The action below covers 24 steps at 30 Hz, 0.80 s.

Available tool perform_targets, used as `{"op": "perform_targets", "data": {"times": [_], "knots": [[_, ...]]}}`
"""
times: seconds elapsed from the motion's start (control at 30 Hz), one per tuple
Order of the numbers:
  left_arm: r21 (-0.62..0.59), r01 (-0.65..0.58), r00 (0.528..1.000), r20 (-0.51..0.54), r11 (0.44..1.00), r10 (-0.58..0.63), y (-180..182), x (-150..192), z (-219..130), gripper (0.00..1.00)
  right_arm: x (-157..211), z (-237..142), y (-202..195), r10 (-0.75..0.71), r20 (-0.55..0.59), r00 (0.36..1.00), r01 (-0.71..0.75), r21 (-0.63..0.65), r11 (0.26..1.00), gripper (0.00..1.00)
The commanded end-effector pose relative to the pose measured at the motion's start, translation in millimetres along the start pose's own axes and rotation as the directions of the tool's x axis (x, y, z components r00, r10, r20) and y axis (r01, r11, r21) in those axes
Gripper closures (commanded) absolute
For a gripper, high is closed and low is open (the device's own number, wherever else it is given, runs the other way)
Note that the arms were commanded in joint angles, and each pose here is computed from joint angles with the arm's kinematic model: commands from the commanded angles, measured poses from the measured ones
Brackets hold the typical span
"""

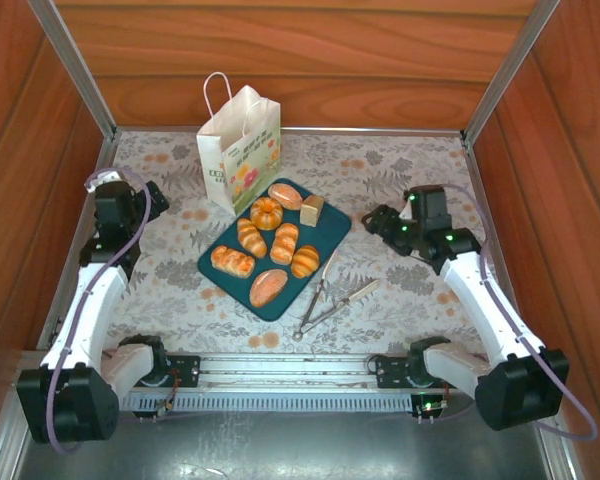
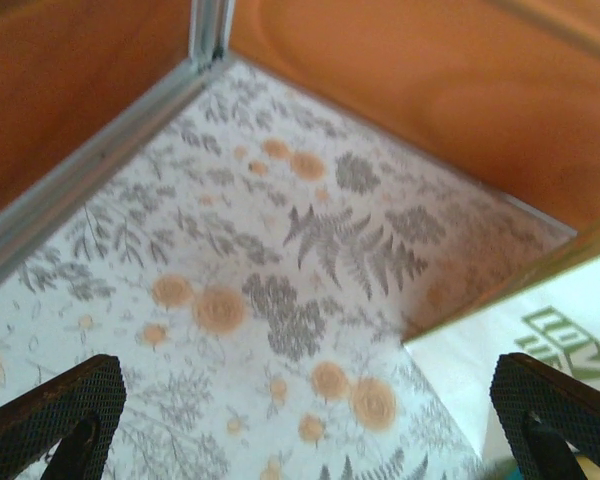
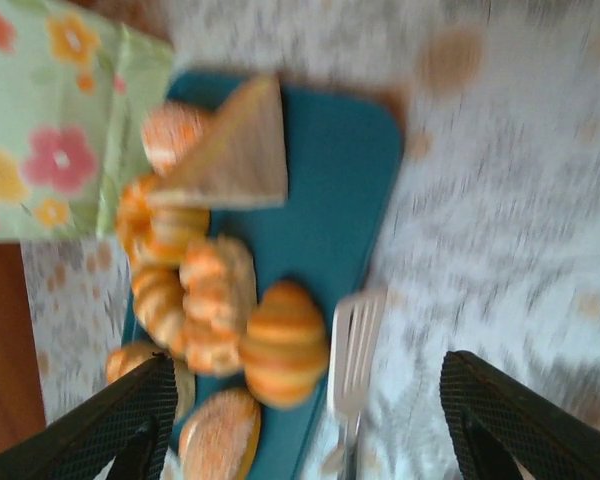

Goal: Place the fake bread into the paper bag

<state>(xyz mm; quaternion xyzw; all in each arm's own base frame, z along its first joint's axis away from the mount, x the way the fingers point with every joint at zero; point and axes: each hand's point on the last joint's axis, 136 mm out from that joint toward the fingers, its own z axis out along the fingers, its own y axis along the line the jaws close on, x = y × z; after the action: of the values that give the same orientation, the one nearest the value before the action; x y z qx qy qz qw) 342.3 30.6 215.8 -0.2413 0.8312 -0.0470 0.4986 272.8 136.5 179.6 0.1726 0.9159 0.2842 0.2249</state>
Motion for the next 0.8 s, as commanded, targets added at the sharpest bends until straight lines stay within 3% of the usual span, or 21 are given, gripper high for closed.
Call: {"op": "perform_targets", "data": {"times": [0.0, 0.23, 0.4, 0.77], "knots": [[-0.009, -0.007, 0.988, -0.153, 1.0, 0.006, 1, 29, -1, 0.0, 44, -2, -19, 0.183, -0.107, 0.977, -0.164, 0.163, 0.973, 0.23], [0.027, -0.017, 0.977, -0.211, 0.999, 0.023, -14, 31, 7, 0.0, 89, 0, -18, 0.254, -0.14, 0.957, -0.194, 0.344, 0.919, 0.18], [0.031, -0.019, 0.968, -0.248, 0.999, 0.026, -21, 32, 16, 0.0, 107, 0, -9, 0.306, -0.124, 0.944, -0.229, 0.423, 0.877, 0.05], [0.036, -0.014, 0.925, -0.378, 0.999, 0.027, -28, 54, 26, 0.0, 80, 23, 32, 0.139, -0.109, 0.984, -0.093, 0.346, 0.933, 0.04]]}}
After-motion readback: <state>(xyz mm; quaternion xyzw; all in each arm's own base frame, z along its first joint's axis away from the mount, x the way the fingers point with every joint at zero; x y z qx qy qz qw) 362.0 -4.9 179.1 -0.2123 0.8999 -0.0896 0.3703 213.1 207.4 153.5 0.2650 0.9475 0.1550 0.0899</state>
